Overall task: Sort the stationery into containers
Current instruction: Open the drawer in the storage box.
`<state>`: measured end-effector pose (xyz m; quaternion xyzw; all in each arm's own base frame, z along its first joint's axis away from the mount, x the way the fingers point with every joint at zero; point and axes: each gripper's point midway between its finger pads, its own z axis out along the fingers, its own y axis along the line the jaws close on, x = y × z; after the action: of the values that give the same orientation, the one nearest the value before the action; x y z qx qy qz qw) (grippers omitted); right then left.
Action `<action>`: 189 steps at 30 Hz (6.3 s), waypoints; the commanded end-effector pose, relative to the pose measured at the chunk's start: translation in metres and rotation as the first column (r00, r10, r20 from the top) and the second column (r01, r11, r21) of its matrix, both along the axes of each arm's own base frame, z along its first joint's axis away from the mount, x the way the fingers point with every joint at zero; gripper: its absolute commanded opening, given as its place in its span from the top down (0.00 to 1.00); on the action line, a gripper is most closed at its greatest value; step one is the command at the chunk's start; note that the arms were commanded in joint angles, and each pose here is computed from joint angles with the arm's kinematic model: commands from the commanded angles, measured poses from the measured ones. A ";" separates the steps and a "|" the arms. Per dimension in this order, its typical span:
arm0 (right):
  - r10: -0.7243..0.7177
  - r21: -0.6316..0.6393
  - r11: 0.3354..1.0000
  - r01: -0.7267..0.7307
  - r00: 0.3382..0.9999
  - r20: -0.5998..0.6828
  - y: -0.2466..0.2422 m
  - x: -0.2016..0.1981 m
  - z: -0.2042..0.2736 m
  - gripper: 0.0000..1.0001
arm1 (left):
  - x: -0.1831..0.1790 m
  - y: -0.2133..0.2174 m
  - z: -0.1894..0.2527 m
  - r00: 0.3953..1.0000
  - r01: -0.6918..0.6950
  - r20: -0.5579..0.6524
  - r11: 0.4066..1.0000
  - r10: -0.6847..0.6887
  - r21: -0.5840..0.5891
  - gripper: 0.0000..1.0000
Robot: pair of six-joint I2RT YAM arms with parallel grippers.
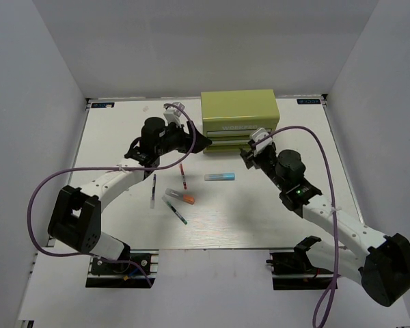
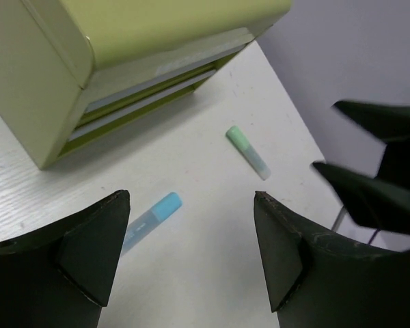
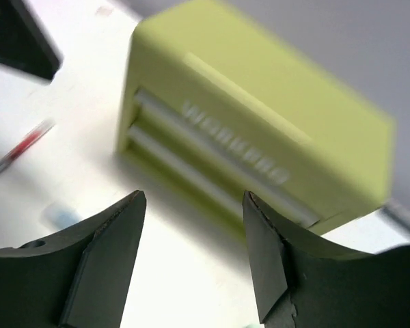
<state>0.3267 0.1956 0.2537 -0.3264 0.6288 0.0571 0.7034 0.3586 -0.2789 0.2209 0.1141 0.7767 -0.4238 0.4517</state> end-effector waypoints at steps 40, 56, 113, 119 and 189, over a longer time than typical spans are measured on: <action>0.207 -0.560 0.814 0.156 0.823 0.530 -0.010 -0.017 -0.069 0.64 | -0.016 0.005 -0.005 0.989 -0.144 -0.039 0.987 0.142 -0.069 0.18; -0.047 -0.314 0.832 0.457 0.622 0.781 0.012 0.044 0.009 0.62 | 0.009 -0.010 -0.018 0.993 -0.109 -0.040 0.993 0.108 -0.033 0.18; -0.138 -0.277 0.765 0.581 0.568 0.811 -0.004 0.109 0.012 0.82 | 0.010 0.007 -0.015 0.987 -0.161 -0.020 0.987 0.160 -0.026 0.17; -0.132 -0.284 0.773 0.568 0.582 0.803 -0.003 0.106 0.008 1.00 | 0.011 0.008 -0.015 0.985 -0.169 -0.019 0.985 0.169 -0.024 0.17; -0.086 -0.302 0.831 0.467 0.645 0.759 -0.006 0.034 0.007 0.54 | 0.090 -0.004 -0.003 0.969 -0.232 0.117 0.966 0.219 0.114 0.16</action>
<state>0.3853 0.2176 0.1381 -0.5808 0.4144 -0.3024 0.6321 0.4496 -0.2862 0.1927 0.0716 0.8004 -0.3096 0.5083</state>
